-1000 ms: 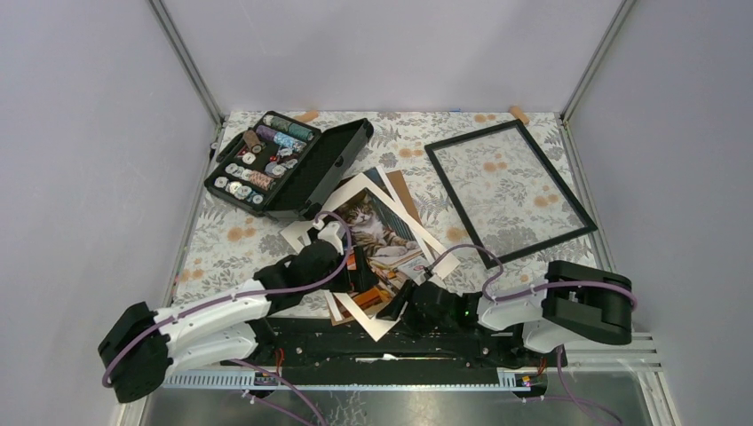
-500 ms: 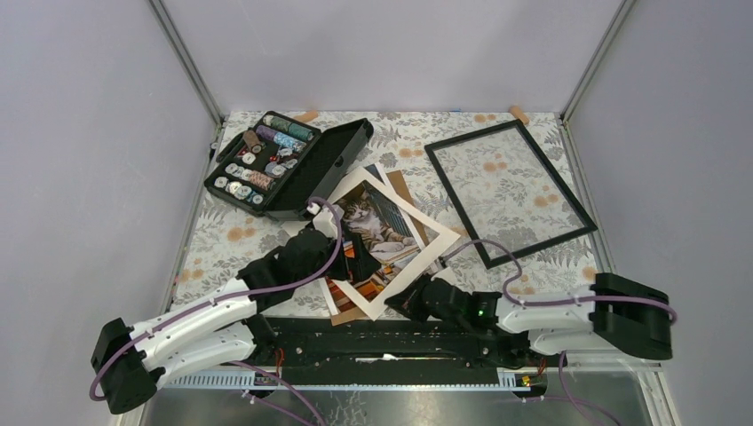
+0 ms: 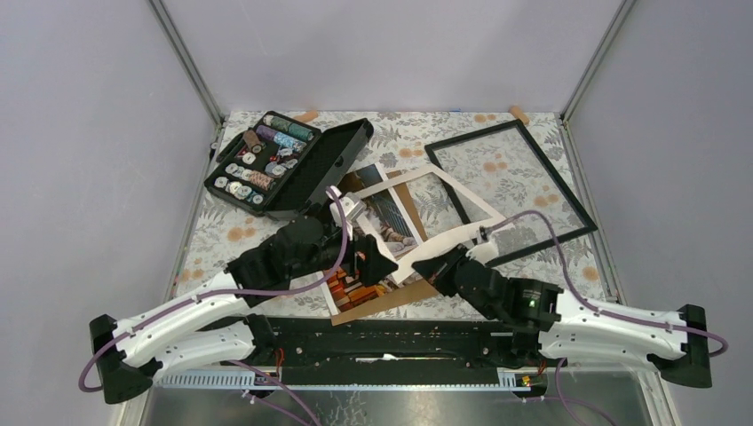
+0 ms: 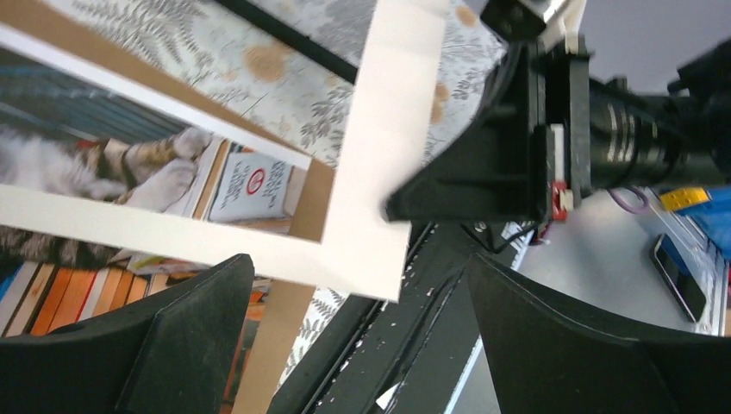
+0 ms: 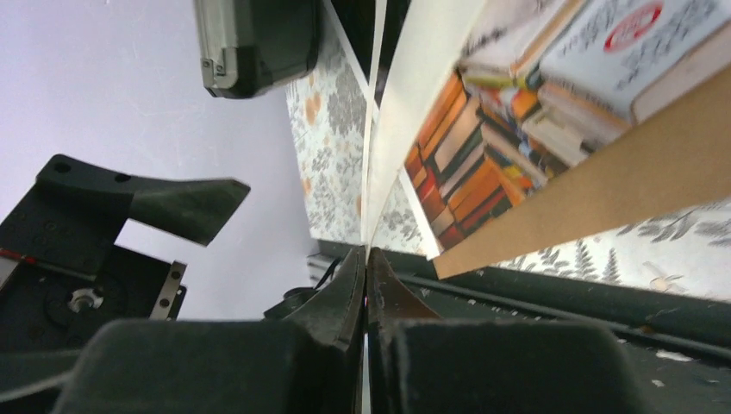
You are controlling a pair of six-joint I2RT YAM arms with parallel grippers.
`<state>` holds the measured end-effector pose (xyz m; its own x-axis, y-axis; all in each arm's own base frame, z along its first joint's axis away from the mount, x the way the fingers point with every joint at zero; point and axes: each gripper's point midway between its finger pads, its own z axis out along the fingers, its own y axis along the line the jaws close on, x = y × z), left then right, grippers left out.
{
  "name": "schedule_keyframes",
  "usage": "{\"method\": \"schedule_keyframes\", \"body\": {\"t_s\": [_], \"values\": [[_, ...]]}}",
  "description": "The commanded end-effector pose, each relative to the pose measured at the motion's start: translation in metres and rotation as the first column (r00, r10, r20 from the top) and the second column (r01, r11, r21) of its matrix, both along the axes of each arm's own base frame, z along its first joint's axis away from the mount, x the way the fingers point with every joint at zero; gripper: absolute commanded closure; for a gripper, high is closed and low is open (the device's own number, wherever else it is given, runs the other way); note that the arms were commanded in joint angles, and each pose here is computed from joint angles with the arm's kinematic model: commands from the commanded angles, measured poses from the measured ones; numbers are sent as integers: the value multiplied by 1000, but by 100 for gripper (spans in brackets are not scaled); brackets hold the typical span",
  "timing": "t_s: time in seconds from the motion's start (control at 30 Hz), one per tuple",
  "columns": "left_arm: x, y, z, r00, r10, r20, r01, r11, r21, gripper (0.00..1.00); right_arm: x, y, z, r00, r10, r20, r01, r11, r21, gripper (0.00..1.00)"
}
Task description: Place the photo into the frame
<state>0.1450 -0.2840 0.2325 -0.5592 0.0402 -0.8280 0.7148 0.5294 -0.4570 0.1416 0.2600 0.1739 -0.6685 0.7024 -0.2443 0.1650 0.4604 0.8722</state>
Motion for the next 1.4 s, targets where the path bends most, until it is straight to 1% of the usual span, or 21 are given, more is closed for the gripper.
{"method": "schedule_keyframes", "body": {"t_s": [0.0,0.07,0.13,0.23,0.3,0.37,0.47,0.53,0.67,0.8,0.9,0.97,1.07,1.13,1.23,1.33,1.37], "values": [[27,3,49,985,131,111,-130,991,-17,1,24,-41,42,980,-11,196,74,945,-318,100],[41,10,59,969,230,94,-230,973,-5,1,32,-56,66,972,15,234,99,878,-468,100],[45,10,69,963,255,89,-254,967,-22,1,41,-68,93,970,25,241,128,793,-596,100],[45,9,88,961,250,118,-243,967,-70,1,54,-74,136,971,39,235,143,693,-707,100],[47,13,102,951,274,141,-262,960,-103,1,63,-76,153,969,33,244,165,650,-742,100],[51,19,115,939,313,147,-295,947,-127,1,72,-73,170,962,48,270,175,649,-740,100],[55,25,125,924,365,117,-347,926,-150,1,87,-68,186,954,77,291,161,686,-710,100],[55,22,127,926,364,97,-347,925,-152,1,100,-69,189,955,83,286,148,701,-698,100],[54,16,122,936,343,83,-330,934,-138,1,125,-71,187,962,90,259,121,707,-697,100],[56,13,121,937,337,91,-326,938,-119,1,144,-65,174,972,129,195,59,670,-740,100],[56,13,118,938,335,92,-326,940,-99,1,154,-58,165,968,187,170,20,611,-791,100],[57,12,114,939,332,89,-325,941,-91,1,162,-59,164,960,229,163,13,543,-839,100],[57,11,103,939,334,78,-328,941,-78,1,178,-77,173,959,233,164,58,404,-913,100],[58,10,98,940,335,73,-330,941,-71,1,189,-92,188,957,240,166,86,313,-946,100],[58,11,96,940,331,82,-326,943,-66,1,195,-108,201,943,313,111,76,123,-990,100],[60,17,97,935,336,113,-331,942,-59,1,194,-129,204,936,351,17,53,-93,-994,100],[60,20,98,932,342,123,-337,940,-58,1,193,-135,200,926,374,-42,27,-179,-984,100]]}}
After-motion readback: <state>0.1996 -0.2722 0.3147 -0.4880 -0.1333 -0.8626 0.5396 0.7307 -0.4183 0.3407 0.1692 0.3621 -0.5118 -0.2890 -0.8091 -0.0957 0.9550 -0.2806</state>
